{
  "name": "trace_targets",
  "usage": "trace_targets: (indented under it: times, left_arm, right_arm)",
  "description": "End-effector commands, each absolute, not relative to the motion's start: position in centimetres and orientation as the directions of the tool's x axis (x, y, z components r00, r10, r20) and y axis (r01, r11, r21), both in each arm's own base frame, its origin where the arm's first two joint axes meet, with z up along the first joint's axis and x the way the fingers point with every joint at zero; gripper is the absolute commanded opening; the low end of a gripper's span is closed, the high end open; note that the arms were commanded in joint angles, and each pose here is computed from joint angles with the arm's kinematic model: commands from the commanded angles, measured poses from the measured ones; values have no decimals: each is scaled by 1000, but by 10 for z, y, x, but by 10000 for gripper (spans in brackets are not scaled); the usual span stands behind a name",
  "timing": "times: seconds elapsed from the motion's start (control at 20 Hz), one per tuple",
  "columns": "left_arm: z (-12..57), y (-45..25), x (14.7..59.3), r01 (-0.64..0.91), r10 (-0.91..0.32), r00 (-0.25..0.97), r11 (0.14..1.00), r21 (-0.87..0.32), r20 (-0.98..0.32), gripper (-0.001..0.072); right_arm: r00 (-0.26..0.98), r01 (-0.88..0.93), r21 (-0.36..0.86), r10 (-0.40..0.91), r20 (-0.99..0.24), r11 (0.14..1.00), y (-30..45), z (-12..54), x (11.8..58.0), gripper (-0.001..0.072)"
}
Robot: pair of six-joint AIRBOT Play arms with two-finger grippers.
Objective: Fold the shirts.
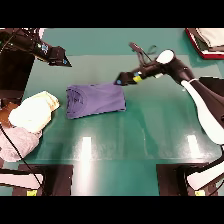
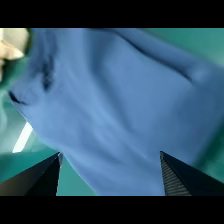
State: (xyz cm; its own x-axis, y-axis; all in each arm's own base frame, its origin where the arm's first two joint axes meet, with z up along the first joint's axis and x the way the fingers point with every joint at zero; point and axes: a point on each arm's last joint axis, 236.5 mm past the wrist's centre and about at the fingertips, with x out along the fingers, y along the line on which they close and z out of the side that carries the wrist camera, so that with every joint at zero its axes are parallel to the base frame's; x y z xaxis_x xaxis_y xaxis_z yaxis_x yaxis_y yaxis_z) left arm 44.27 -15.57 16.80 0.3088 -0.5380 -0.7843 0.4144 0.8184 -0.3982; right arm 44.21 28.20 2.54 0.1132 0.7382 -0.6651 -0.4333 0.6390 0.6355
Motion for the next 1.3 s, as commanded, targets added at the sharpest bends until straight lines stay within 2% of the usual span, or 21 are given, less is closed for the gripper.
trace_targets:
  times: [0.0, 0.1, 0.3, 0.6, 0.7, 0.85, 0.9, 1.05, 1.25]
  left_arm:
    - [170, -155, 447, 414, -538, 326, 821, -394, -777, 25]
    - [170, -155, 447, 414, -538, 329, 821, -393, -776, 25]
    - [170, -156, 446, 414, -538, 326, 820, -394, -778, 25]
    - [170, -155, 446, 414, -538, 323, 820, -395, -779, 25]
    - [169, -155, 444, 415, -538, 317, 820, -396, -781, 25]
    - [169, -155, 444, 415, -538, 317, 819, -396, -781, 25]
    - [169, -155, 444, 415, -538, 317, 819, -396, -781, 25]
    - [168, -155, 443, 415, -537, 311, 819, -396, -784, 25]
    - [166, -155, 437, 417, -536, 285, 816, -400, -795, 25]
  right_arm:
    - [89, -242, 677, 711, -698, 695, 226, -19, 433, 696]
    - [80, -195, 688, 711, -699, 699, 226, -37, 425, 692]
    - [17, -128, 760, 768, -640, 637, 258, -57, 420, 687]
    - [-54, -142, 807, 810, -584, 573, 329, -70, 424, 626]
    - [-77, -172, 812, 814, -575, 557, 349, -71, 422, 487]
    - [-66, -263, 801, 818, -572, 538, 368, -61, 425, 39]
    - [-65, -300, 798, 823, -564, 523, 370, -52, 427, 15]
    - [-46, -354, 792, 836, -547, 498, 350, -13, 444, 12]
    - [197, -329, 687, 759, -621, 648, 226, 41, 498, 11]
